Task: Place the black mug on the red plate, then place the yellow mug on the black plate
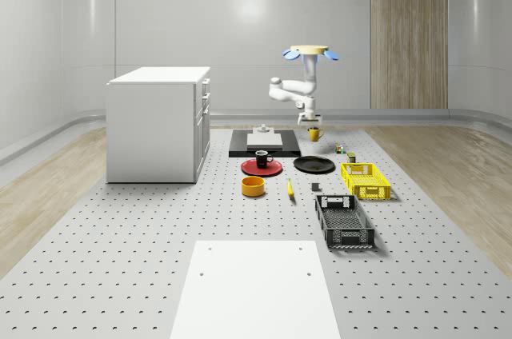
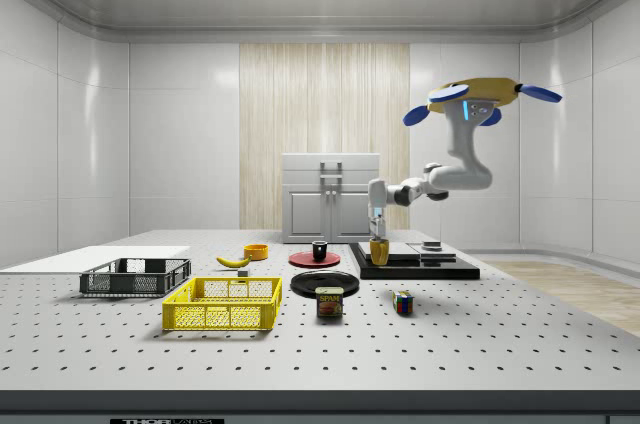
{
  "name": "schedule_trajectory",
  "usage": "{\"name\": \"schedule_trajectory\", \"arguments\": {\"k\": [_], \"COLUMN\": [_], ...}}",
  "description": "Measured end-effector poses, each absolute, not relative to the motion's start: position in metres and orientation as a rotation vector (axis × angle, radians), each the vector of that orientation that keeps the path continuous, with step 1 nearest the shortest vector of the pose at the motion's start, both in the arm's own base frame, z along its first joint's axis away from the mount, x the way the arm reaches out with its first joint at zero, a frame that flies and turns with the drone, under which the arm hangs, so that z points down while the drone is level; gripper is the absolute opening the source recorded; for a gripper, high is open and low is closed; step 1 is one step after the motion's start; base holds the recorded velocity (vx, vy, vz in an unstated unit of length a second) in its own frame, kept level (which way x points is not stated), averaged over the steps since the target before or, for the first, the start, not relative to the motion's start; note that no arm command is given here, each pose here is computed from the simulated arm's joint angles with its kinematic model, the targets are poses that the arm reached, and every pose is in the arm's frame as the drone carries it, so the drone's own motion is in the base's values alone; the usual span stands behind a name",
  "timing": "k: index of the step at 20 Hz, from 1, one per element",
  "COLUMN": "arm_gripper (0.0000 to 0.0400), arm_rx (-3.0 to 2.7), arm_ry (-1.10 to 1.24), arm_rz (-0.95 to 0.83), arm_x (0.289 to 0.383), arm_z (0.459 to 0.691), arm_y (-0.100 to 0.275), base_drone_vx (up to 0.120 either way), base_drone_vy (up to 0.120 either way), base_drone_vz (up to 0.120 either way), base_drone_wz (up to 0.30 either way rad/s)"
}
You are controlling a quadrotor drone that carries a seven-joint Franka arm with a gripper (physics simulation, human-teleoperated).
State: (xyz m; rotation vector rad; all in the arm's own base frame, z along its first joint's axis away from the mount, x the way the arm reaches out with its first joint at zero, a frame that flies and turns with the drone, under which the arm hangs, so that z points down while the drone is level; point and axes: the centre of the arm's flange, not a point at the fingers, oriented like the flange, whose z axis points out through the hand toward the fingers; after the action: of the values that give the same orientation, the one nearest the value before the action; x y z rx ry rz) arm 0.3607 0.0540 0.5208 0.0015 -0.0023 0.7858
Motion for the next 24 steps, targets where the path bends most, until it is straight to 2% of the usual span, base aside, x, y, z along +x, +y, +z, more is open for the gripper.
{"name": "schedule_trajectory", "arguments": {"k": [2,14,20,24], "arm_gripper": [0.0110,0.0110,0.0110,0.0110], "arm_rx": [0.002,0.002,0.002,0.002], "arm_ry": [-0.002,-0.002,-0.002,-0.002], "arm_rz": [0.786,0.786,0.786,0.786], "arm_x": [0.3607,0.3607,0.3607,0.3607], "arm_z": [0.5208,0.5208,0.5208,0.5208], "arm_y": [0.0540,0.0540,0.0540,0.0540], "base_drone_vx": [0.120,0.120,0.120,0.120], "base_drone_vy": [-0.080,0.000,0.000,-0.050], "base_drone_vz": [0.000,0.000,-0.120,-0.010], "base_drone_wz": [0.000,0.000,0.000,0.000]}}
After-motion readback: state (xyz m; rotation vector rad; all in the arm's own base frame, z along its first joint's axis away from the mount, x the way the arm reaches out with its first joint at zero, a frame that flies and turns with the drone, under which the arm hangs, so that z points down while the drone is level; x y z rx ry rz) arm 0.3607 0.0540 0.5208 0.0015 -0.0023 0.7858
